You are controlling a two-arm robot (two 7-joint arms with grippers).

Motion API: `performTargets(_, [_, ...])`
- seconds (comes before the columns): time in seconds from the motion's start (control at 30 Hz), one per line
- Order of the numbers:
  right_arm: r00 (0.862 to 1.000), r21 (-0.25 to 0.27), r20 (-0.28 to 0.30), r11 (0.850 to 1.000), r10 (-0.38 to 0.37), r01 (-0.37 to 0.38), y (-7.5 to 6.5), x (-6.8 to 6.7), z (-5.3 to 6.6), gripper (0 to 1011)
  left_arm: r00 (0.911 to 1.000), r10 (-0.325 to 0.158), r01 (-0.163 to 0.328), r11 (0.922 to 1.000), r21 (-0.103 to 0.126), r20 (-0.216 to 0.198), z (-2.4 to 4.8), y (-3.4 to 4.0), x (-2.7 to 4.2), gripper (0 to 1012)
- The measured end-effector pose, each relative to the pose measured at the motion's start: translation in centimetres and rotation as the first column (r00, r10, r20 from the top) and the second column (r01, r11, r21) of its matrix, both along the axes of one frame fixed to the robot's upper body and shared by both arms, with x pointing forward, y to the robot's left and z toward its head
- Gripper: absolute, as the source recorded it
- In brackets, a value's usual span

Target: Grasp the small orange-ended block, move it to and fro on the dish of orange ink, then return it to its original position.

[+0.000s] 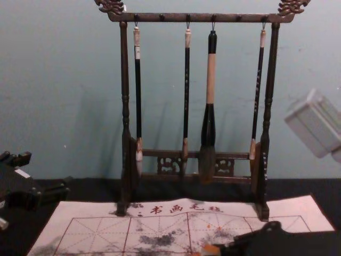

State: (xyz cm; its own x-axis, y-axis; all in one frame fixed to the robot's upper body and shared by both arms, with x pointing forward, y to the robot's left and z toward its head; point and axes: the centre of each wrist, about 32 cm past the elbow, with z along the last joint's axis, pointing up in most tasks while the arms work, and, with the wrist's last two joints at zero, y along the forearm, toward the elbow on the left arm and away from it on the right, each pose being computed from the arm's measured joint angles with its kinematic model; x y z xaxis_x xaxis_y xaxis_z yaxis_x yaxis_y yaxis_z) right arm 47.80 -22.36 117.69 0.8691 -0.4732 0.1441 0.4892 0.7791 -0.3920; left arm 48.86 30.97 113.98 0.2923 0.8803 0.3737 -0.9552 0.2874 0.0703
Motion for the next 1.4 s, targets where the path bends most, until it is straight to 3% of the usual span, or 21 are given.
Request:
performTargets(0.53, [1.0, 0.005, 0.001, 1.0, 0.015, -0.015, 1.8, 2.1, -0.1, 81, 1.0, 0.0, 0.0, 1.0, 0.0, 0.0, 0.0, 0.0, 0.0, 1001])
performTargets(0.9, [0.999, -0.004, 0.009, 0.999, -0.037, 0.037, 1.4, 3.7, 0.0, 81, 1.0, 0.0, 0.0, 1.0, 0.0, 0.0, 0.0, 0.0, 0.0, 1001])
performTargets(1.1, [0.998, -0.011, 0.009, 0.998, -0.056, 0.056, 0.9, 3.8, 0.1, 81, 1.0, 0.0, 0.0, 1.0, 0.0, 0.0, 0.0, 0.0, 0.0, 1001])
performTargets(1.4, [0.998, -0.031, 0.009, 0.998, -0.061, 0.061, -0.1, 2.9, 0.3, 81, 1.0, 0.0, 0.0, 1.0, 0.0, 0.0, 0.0, 0.0, 0.0, 1001])
